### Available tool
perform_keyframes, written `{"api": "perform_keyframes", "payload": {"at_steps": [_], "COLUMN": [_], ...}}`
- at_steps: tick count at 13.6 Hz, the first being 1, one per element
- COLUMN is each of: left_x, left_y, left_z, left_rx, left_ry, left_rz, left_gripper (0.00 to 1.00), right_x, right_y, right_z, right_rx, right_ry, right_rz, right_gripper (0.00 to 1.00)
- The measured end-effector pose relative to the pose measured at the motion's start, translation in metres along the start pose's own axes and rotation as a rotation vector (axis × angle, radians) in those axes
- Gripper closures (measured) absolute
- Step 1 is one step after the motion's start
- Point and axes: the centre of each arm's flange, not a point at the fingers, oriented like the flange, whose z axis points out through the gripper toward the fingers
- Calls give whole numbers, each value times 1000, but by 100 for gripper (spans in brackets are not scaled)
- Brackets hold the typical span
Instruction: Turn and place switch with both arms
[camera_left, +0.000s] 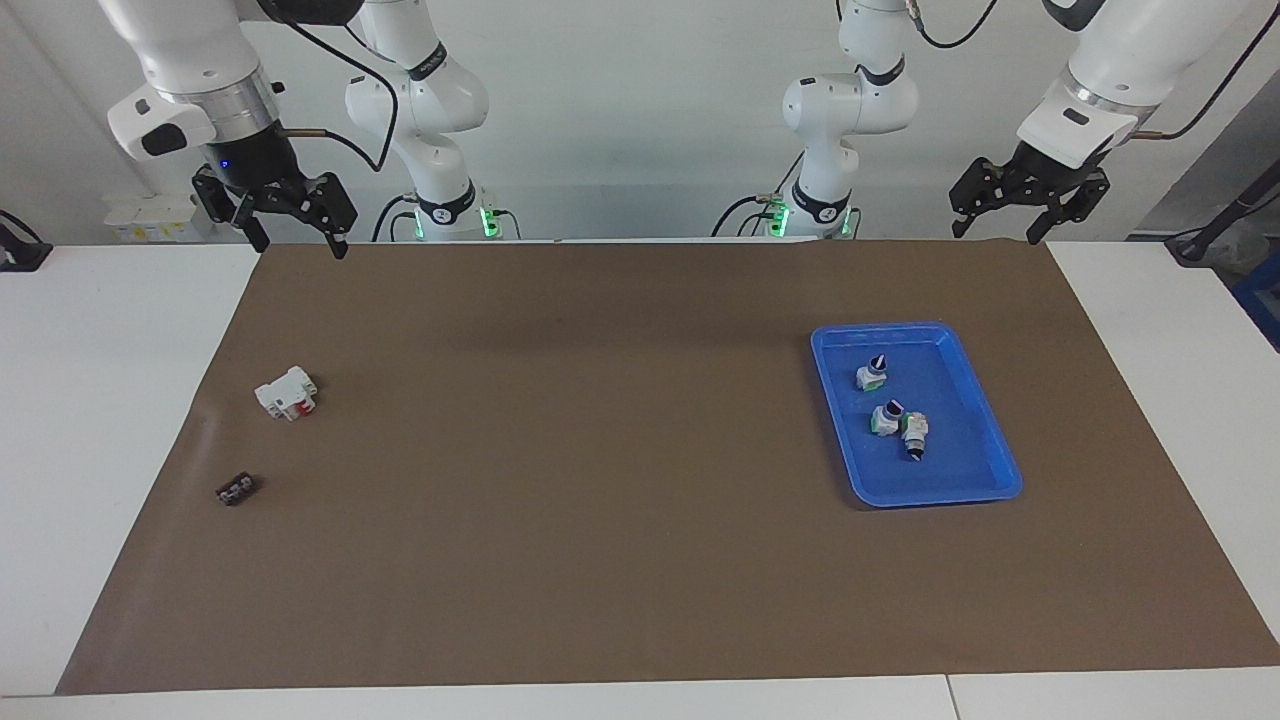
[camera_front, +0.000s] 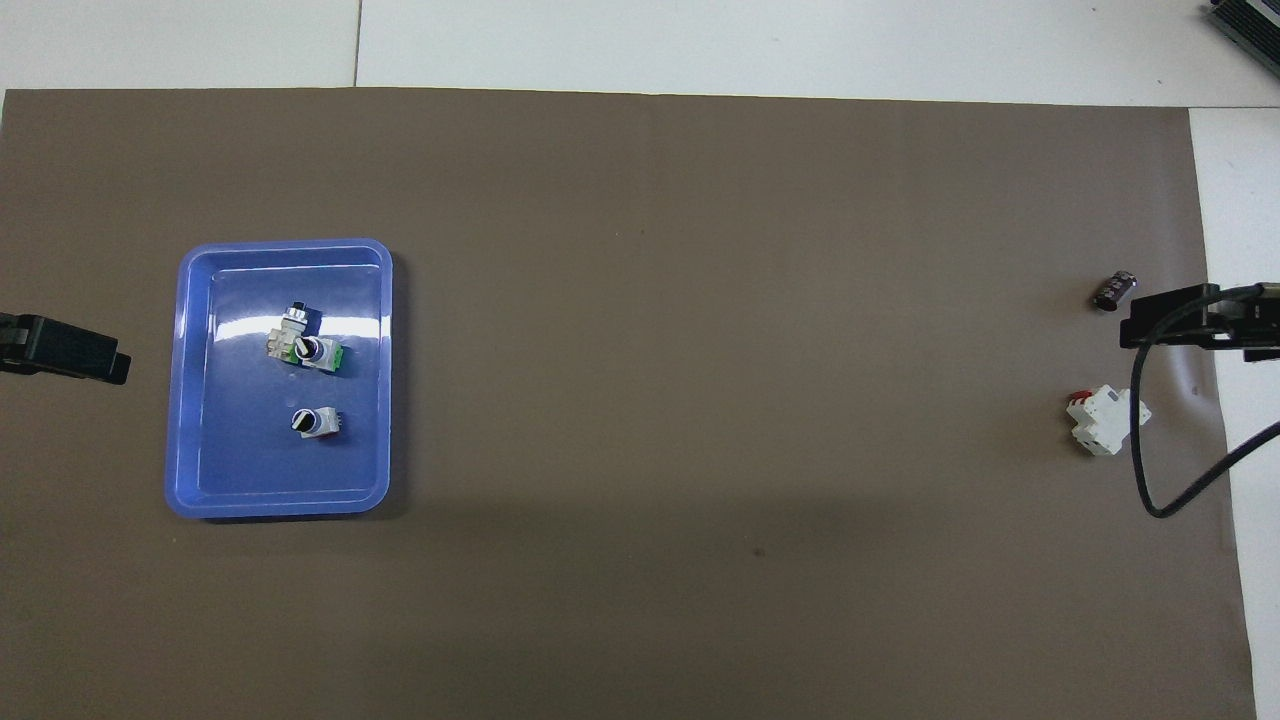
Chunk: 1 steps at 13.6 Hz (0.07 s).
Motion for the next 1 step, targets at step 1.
{"api": "perform_keyframes", "payload": {"at_steps": [1], "left_x": [0], "left_y": [0], "left_z": [0], "left_rx": [0], "left_ry": [0], "left_rz": [0], "left_gripper": [0], "right_x": [0], "right_y": [0], "right_z": [0], "right_rx": [0], "right_ry": [0], "right_rz": [0], "right_gripper": [0]}}
